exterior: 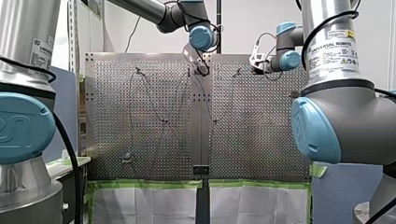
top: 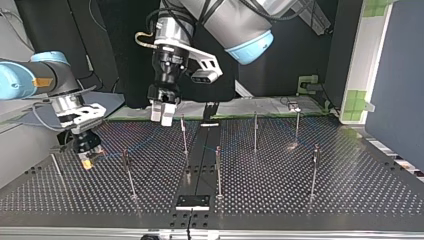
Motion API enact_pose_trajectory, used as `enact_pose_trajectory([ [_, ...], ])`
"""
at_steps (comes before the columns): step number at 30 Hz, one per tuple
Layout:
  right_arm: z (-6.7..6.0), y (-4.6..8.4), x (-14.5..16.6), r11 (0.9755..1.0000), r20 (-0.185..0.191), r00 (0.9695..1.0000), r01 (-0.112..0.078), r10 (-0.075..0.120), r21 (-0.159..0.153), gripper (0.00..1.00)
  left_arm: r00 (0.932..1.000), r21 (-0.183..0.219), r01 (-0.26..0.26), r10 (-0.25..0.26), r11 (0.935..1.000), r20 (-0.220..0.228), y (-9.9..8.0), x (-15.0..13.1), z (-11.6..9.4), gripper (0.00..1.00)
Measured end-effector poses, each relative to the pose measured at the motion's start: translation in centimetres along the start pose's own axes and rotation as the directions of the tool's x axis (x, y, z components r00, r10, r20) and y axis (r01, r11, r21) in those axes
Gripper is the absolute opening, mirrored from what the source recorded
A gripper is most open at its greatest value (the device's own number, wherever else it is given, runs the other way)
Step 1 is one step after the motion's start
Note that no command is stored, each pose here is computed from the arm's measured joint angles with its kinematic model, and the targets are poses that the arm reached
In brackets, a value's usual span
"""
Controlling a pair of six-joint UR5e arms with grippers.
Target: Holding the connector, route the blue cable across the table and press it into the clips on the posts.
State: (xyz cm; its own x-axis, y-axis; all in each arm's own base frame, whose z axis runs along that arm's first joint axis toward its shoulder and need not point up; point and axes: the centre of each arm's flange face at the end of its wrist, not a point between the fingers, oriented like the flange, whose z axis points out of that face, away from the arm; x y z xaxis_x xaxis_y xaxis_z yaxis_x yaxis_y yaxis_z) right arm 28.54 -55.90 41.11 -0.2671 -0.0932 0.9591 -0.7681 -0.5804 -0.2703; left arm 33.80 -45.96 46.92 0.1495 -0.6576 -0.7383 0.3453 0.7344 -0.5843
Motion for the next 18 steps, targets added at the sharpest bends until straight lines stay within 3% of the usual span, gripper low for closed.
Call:
enact_pose_trajectory([
  [13, 0.0, 0.0, 0.0, 1.0000, 0.002, 1.0000, 0.001, -0.001, 0.001, 0.00, 0.9992, -0.028, 0.008, -0.009, 0.9996, -0.039, 4.4, 6.4, -3.4, 1.00],
  [18, 0.0, 0.0, 0.0, 1.0000, 0.002, 1.0000, 0.001, -0.001, 0.001, 0.00, 0.9993, -0.049, 0.010, -0.011, 0.9987, -0.035, 5.9, 7.6, -4.6, 1.00],
])
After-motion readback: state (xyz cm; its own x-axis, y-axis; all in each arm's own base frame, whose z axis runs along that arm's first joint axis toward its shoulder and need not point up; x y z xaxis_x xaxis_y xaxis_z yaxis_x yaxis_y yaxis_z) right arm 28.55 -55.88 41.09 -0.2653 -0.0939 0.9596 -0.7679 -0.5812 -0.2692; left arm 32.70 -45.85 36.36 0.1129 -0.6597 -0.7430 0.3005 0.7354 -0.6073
